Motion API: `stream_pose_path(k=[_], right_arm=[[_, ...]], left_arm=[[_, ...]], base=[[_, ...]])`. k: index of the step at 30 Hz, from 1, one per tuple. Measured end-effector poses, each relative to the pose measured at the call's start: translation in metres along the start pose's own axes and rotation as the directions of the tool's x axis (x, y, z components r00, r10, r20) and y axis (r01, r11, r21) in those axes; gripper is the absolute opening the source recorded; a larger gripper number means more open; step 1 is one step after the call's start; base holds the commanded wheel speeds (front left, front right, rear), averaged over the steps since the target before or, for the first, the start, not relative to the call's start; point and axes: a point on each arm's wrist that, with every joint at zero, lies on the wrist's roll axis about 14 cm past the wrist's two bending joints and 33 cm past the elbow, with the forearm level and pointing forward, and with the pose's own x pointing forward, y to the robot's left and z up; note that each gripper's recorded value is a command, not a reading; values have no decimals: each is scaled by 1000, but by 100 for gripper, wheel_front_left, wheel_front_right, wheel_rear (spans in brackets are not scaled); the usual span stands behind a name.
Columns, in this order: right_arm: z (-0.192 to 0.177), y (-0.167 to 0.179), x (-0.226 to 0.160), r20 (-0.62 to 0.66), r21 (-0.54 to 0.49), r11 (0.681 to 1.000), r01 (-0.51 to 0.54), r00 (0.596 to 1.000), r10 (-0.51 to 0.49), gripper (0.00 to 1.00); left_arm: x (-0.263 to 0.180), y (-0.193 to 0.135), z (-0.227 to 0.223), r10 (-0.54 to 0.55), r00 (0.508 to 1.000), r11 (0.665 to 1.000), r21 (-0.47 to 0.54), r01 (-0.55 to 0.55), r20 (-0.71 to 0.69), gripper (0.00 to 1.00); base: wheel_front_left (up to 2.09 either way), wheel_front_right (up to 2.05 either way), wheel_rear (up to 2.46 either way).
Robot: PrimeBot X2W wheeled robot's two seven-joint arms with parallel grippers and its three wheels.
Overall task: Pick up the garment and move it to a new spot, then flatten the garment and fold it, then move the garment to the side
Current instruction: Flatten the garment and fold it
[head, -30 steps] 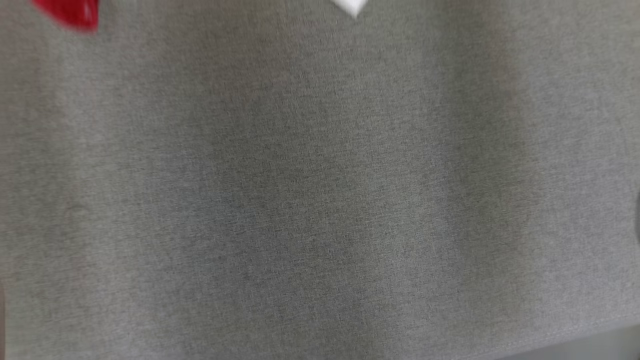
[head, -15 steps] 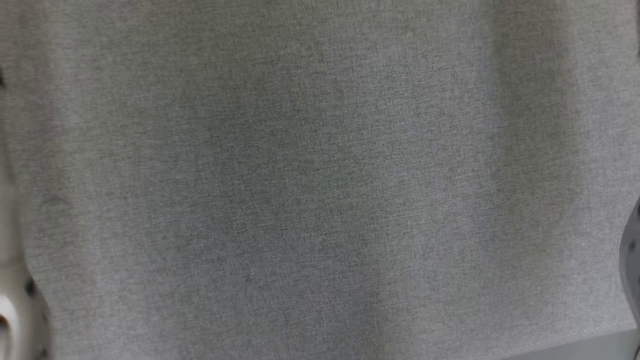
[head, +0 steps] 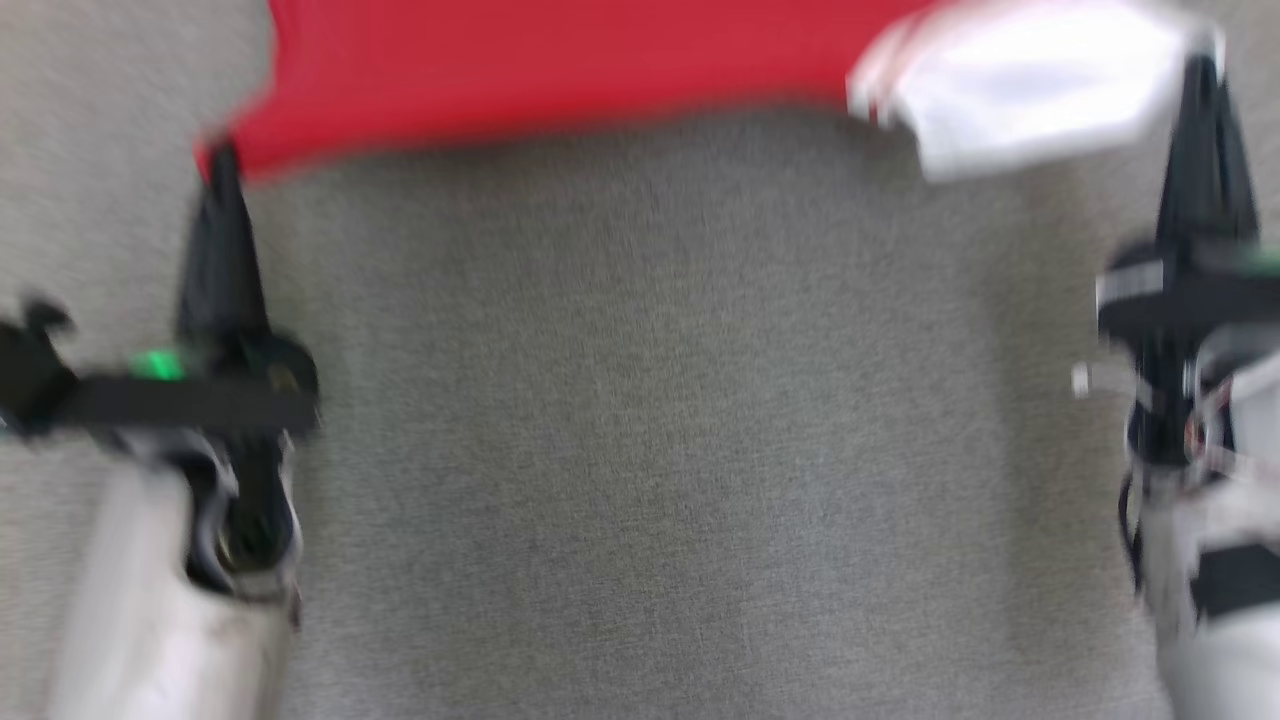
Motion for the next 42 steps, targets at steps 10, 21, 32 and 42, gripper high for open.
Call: stream_pose_path(k=[10,21,32,42], right_arm=[[11,-42,-111,-13,79,967,241,970,-241,0],[-4,-47,-174,-163,29,961,275,950,-267,0],[-13,-42,-216,-337,-132,966,220,907,-253,0],[-42,-34,-258,-576,-260,956,136,773,-266,0]], left_arm=[[-92,-7,3,96,995,995,-38,-98,-40,0],[-164,-9,2,125,987,988,107,-114,-103,0],[-219,0,-19,159,964,963,249,-104,-212,0],[-251,6,-43,174,914,912,409,-9,-367,0]], base=[[0,0,0],[0,0,0],[0,0,0],[0,0,0]])
